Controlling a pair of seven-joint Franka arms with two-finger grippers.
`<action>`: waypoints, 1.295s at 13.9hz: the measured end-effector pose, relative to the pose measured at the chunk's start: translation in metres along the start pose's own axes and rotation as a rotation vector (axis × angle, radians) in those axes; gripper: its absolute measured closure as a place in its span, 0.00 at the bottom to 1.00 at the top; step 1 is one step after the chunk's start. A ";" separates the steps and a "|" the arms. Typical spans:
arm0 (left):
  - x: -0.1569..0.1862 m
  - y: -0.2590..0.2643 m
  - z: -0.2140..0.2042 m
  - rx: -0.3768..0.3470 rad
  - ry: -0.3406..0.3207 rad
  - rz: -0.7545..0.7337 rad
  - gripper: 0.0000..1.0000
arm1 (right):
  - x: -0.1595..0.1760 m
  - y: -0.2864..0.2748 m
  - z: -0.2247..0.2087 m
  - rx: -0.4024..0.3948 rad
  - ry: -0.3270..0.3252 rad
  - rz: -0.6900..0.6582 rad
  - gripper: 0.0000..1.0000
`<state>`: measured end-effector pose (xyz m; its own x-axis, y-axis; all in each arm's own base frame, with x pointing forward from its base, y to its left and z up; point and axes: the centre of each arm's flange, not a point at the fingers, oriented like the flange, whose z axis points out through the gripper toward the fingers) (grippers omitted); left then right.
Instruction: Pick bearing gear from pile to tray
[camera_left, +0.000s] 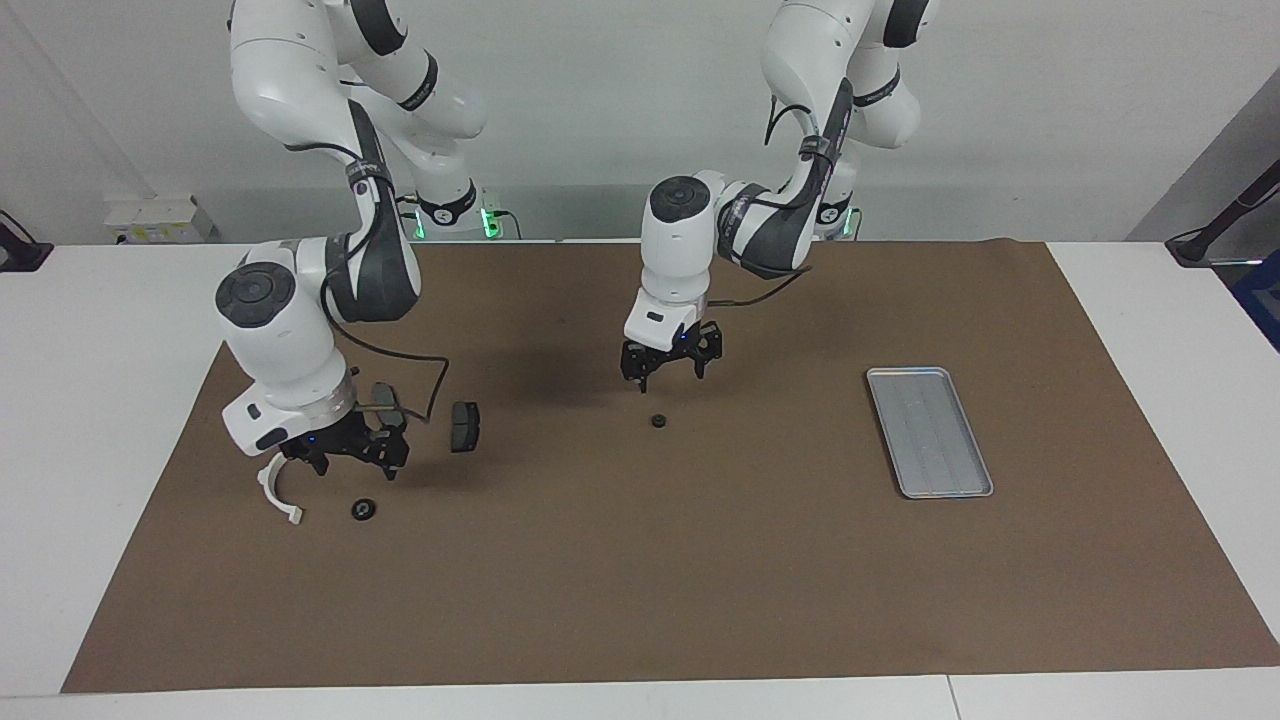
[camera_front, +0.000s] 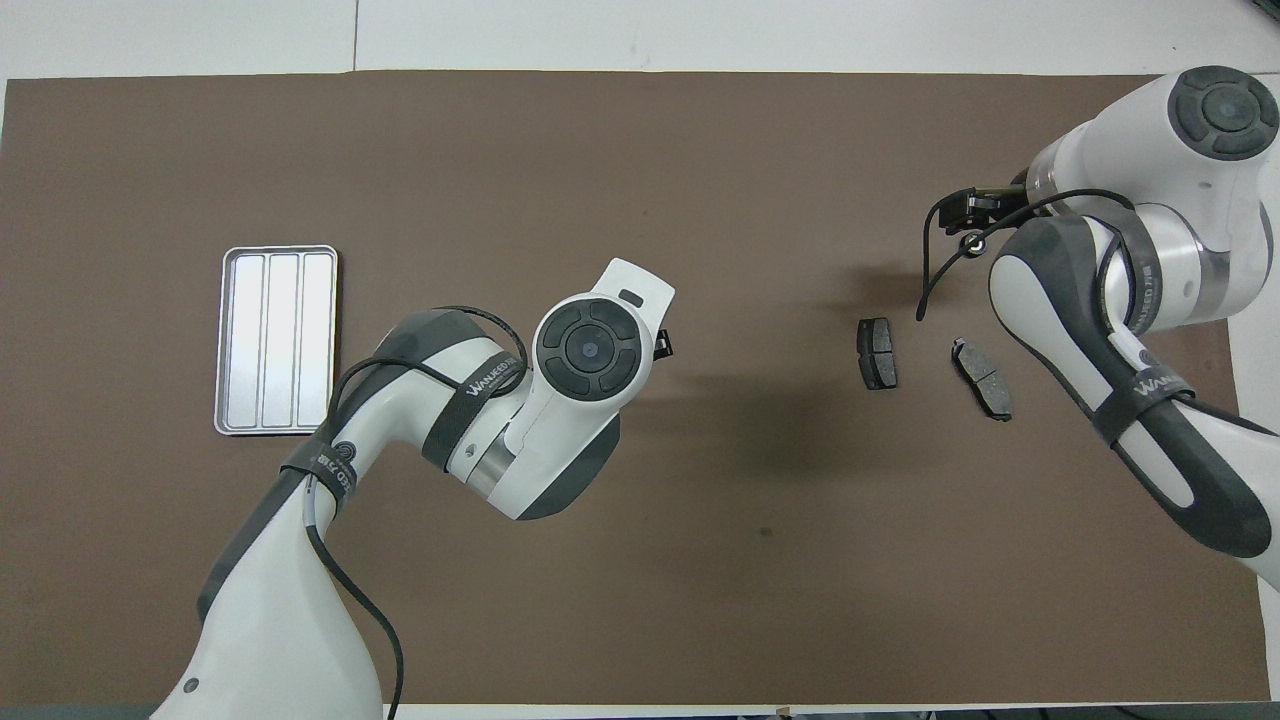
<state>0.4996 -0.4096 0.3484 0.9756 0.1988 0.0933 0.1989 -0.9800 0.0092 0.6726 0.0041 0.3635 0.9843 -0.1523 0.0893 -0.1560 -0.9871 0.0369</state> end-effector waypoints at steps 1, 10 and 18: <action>0.000 0.000 0.005 0.003 -0.002 0.002 0.00 | 0.000 -0.001 0.008 0.006 0.002 0.014 0.00; -0.004 0.006 0.021 0.005 -0.005 0.077 0.01 | 0.008 0.023 0.068 0.040 0.001 0.068 0.00; 0.021 0.020 0.009 -0.003 0.006 0.075 0.02 | 0.009 0.022 0.079 0.040 0.006 0.060 0.08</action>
<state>0.5254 -0.4247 0.3416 0.9871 0.1246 0.1002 0.1247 -0.9922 0.0054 0.6845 -0.0227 0.2861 0.9728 -0.2106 0.0964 -0.2107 -0.9775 -0.0088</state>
